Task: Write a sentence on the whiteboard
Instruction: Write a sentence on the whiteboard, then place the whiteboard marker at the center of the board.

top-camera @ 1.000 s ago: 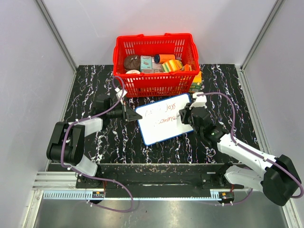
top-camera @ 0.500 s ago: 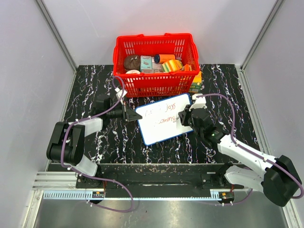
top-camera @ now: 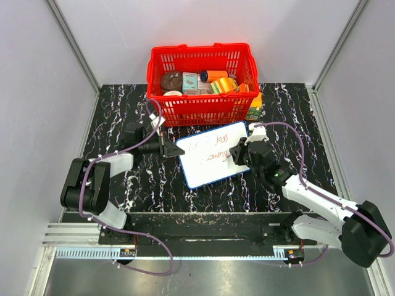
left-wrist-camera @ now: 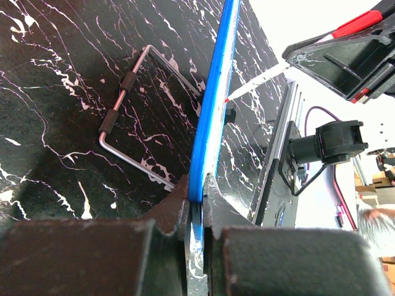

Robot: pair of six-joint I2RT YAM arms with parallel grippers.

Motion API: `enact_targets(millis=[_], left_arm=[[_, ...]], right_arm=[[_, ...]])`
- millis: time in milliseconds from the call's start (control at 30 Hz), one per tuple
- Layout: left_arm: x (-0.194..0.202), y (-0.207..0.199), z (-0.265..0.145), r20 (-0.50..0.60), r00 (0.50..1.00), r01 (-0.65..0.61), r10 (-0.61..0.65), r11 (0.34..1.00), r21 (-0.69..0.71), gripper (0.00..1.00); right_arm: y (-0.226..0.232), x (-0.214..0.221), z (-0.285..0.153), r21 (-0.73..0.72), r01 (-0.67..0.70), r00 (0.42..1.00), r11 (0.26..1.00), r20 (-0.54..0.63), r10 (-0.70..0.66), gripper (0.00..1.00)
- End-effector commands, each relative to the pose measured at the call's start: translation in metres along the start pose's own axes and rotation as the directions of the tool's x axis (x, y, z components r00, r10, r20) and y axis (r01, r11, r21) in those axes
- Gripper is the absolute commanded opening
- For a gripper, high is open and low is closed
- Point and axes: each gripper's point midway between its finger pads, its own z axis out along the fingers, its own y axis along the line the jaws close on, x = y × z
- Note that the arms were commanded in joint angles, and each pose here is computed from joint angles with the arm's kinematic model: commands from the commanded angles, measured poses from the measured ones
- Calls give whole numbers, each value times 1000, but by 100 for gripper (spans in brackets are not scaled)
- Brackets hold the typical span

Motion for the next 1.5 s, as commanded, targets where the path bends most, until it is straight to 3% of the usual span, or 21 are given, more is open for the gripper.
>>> enact_targets(millis=[0, 233, 533, 767, 867, 1033, 1100, 1133, 1200, 1233, 1467], left_arm=[[-5, 22, 2, 31, 993, -114, 118, 987, -110, 0], [-5, 22, 2, 31, 993, -113, 117, 988, -110, 0], [-5, 22, 2, 30, 993, -111, 115, 988, -110, 0], [-7, 17, -1, 39, 990, -132, 137, 985, -107, 2], [-10, 14, -3, 52, 986, -150, 157, 981, -119, 17], [-16, 3, -5, 79, 975, -193, 206, 971, -144, 58], [-22, -1, -8, 103, 968, -210, 230, 962, -172, 69], [-23, -5, -9, 109, 965, -220, 240, 960, -173, 85], [-30, -11, -13, 141, 956, -229, 259, 953, -198, 95], [-33, -14, -15, 154, 952, -232, 266, 951, -205, 99], [-63, -38, -47, 284, 907, -205, 312, 915, -348, 99]], right_arm=[[7, -4, 3, -30, -41, 999, 999, 7, 41, 0], [19, -25, -5, -77, -89, 994, 993, 59, 93, 0], [19, -77, -58, -131, -129, 960, 983, 231, 157, 0], [19, -81, -65, -129, -113, 964, 985, 228, 140, 0], [20, -76, -65, -135, -115, 967, 984, 213, 142, 0], [21, -75, -68, -146, -128, 966, 981, 206, 156, 0], [23, -77, -71, -158, -130, 964, 979, 209, 162, 0], [20, -72, -72, -147, -130, 969, 981, 189, 157, 0], [20, -70, -73, -146, -137, 970, 980, 182, 162, 0], [21, -69, -74, -150, -138, 971, 979, 176, 164, 0], [19, -50, -77, -162, -202, 968, 966, 116, 222, 0]])
